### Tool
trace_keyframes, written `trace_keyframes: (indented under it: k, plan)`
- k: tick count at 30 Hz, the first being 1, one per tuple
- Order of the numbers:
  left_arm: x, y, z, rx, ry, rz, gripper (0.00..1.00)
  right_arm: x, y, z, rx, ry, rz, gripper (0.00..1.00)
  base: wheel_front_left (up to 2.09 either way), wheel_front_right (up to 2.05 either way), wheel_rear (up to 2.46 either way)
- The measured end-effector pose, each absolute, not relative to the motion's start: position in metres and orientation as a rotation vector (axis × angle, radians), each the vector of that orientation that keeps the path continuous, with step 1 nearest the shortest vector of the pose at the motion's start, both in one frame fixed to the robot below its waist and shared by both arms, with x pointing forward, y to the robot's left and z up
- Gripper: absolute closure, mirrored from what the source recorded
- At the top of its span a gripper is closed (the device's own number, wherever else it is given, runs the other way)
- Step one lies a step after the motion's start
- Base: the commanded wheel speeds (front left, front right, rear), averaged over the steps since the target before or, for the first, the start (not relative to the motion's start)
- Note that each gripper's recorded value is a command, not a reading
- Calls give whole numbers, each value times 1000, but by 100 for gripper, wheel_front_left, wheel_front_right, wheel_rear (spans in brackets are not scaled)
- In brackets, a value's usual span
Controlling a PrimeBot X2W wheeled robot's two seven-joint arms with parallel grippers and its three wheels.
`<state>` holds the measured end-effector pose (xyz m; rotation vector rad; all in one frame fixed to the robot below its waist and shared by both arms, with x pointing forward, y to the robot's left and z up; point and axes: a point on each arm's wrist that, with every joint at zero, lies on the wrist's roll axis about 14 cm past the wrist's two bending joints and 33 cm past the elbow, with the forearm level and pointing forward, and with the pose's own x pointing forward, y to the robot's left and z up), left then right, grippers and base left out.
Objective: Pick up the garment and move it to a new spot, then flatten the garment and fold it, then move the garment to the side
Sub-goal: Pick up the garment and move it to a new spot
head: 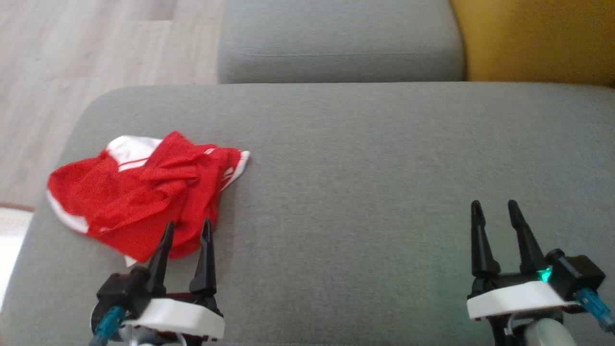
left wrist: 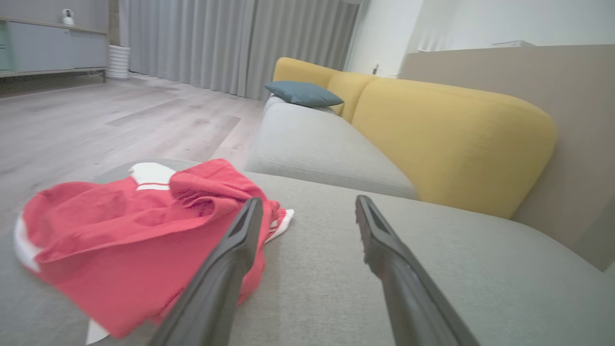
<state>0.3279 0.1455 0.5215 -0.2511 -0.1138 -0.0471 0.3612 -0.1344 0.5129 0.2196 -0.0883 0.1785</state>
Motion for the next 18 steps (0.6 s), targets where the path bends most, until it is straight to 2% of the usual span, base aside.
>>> trace_keyframes:
  k: [18]
  plan:
    - [267, 246, 520, -206, -163, 297, 0, 366, -34, 504, 240, -17, 476, 0, 0, 0, 0]
